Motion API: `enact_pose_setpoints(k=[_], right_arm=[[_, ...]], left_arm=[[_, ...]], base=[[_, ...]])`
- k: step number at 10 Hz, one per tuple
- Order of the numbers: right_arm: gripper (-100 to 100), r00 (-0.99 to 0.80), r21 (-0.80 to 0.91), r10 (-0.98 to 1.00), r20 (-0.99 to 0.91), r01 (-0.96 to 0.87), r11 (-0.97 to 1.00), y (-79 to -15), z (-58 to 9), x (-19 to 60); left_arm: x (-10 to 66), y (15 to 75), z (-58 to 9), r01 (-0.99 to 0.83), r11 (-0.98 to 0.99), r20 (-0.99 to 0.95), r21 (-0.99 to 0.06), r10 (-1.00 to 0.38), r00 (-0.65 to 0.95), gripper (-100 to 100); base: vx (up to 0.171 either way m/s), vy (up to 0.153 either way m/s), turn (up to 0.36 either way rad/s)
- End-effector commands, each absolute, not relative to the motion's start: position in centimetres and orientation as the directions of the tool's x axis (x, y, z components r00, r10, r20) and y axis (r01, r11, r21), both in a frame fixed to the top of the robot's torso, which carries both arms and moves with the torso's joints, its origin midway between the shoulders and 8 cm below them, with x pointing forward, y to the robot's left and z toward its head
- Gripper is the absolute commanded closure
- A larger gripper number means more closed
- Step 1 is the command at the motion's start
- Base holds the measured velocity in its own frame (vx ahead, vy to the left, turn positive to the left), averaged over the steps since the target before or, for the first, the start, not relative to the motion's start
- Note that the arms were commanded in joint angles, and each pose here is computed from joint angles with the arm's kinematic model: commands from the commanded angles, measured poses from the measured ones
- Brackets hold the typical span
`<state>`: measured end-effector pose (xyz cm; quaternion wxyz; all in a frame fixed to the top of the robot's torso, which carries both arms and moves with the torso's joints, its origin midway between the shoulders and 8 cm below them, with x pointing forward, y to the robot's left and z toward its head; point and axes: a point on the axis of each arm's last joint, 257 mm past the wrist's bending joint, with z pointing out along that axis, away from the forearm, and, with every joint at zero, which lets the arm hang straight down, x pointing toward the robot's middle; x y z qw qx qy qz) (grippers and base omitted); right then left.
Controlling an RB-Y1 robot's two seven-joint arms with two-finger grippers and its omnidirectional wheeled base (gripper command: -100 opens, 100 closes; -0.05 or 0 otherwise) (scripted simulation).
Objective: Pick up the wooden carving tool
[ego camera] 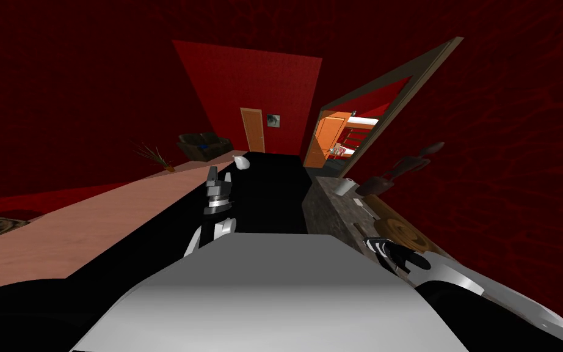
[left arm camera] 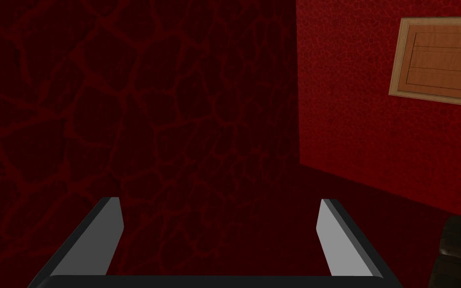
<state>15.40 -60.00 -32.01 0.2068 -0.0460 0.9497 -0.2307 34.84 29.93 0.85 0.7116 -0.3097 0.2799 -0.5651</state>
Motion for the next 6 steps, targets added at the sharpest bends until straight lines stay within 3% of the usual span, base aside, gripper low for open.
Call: enact_pose_setpoints(k=[1, 5, 6], right_arm=[[100, -0.914, -0.459, -0.176, -0.366, 0.013, 0.888, -59.5, -31.9, 15.7], [100, -0.914, -0.457, -0.17, -0.368, 0.018, 0.889, -58.5, -31.5, 16.4], [0, -0.915, -0.458, -0.169, -0.366, 0.019, 0.889, -58.5, -31.5, 16.4]], left_arm=[[34.8, 29.9, 0.8, 0.631, 0.17, -0.048, -0.757, -0.978, 0.205, 0], [34.8, 29.9, 0.8, 0.631, 0.17, -0.048, -0.757, -0.978, 0.205, 0], [34.8, 29.9, 0.8, 0.631, 0.17, -0.048, -0.757, -0.978, 0.205, 0]], base=[[-0.038, -0.035, 0.018], [-0.046, -0.027, 0.031], [0.0, 0.0, 0.0]])
